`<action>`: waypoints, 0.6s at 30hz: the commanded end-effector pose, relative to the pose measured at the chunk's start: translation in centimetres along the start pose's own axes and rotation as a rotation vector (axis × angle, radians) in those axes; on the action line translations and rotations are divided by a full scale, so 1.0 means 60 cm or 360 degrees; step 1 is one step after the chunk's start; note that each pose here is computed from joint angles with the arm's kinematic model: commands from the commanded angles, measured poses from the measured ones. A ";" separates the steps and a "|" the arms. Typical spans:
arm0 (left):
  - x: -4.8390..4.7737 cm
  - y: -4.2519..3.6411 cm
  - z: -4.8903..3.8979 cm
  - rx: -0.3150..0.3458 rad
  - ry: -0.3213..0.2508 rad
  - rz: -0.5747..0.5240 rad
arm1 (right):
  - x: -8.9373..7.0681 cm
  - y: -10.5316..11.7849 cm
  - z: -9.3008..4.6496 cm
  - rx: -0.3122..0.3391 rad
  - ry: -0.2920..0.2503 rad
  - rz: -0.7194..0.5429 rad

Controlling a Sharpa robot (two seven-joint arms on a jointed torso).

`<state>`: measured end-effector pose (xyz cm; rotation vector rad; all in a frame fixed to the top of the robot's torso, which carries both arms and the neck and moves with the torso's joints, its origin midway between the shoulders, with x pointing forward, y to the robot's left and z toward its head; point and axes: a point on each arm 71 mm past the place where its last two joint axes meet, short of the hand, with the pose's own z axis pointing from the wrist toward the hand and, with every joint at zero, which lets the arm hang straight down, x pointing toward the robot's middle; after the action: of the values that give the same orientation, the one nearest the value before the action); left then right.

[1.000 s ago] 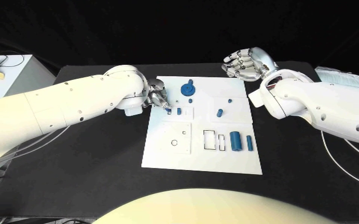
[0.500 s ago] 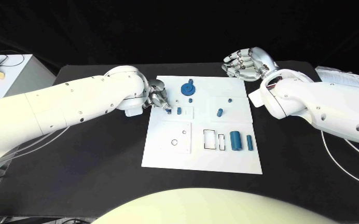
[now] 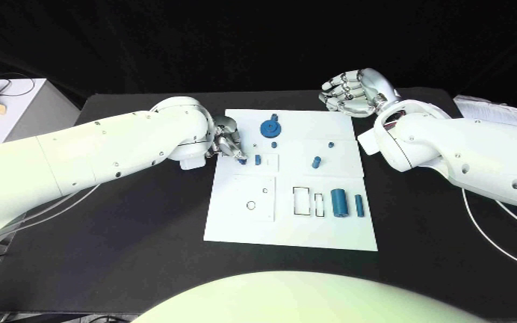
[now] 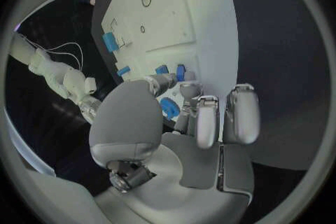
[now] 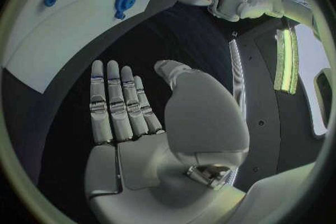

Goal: Assemble the parts on the task board

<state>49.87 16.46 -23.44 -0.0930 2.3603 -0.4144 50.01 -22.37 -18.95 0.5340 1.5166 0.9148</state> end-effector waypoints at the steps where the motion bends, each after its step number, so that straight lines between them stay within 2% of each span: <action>1: 0.003 -0.002 0.000 0.0001 0.0018 0.0017 | 0.002 0.001 0.000 -0.0021 0.0024 -0.0002; 18: 0.006 -0.004 0.001 0.0000 0.0029 0.0025 | 0.003 0.001 0.000 -0.0021 0.0026 -0.0001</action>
<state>49.80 16.39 -23.49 -0.0899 2.3628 -0.4098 50.01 -22.37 -19.00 0.5342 1.5183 0.9151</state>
